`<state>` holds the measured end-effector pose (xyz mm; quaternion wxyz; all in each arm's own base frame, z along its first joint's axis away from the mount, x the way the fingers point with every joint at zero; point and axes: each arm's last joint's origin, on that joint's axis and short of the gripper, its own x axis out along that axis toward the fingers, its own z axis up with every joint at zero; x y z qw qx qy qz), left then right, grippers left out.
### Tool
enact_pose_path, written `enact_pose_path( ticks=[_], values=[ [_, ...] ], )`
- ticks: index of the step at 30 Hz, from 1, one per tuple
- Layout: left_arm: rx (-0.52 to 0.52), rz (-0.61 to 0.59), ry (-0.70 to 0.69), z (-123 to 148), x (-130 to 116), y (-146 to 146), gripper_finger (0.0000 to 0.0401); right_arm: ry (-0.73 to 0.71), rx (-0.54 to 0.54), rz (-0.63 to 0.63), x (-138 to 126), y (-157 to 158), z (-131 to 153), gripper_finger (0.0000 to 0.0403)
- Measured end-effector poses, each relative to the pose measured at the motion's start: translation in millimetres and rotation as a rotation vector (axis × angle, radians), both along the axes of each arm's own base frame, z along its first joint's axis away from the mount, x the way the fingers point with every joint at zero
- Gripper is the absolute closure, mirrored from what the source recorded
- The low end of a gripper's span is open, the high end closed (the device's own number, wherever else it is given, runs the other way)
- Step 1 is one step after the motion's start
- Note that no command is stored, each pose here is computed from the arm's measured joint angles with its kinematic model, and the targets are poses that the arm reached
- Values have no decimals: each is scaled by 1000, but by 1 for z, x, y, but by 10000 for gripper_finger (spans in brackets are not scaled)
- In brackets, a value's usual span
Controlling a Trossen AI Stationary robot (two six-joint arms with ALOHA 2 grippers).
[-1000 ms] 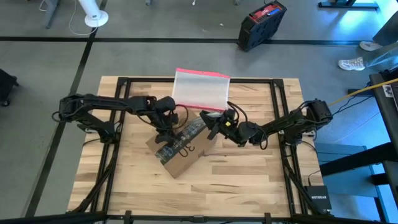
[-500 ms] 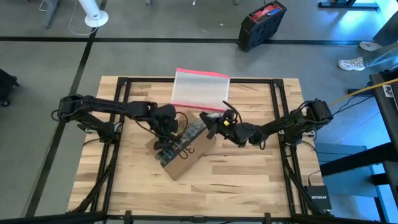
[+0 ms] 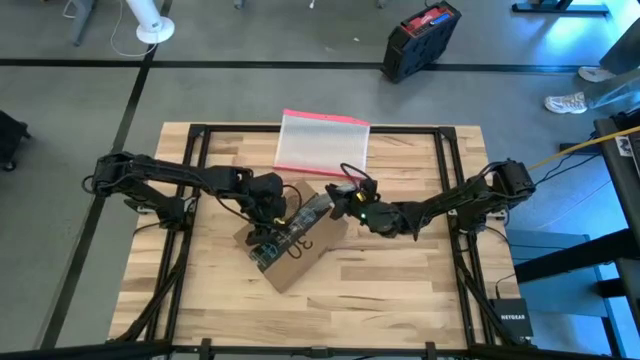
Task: Unpack boxes
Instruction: Open the cardboard box using the gray cutter
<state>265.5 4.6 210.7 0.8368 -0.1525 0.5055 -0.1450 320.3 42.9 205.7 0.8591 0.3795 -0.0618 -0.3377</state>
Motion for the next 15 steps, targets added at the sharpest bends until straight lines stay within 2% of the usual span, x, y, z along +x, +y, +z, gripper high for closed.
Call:
enact_pose_path(
  ticks=[7,15],
  values=[
    [9,16,-32,2,4,1,162,41,-9,-32,-2,-1,-4,336],
    [-9,138,7,4,4,2,162,36,-8,-55,0,-11,-3,336]
  ],
)
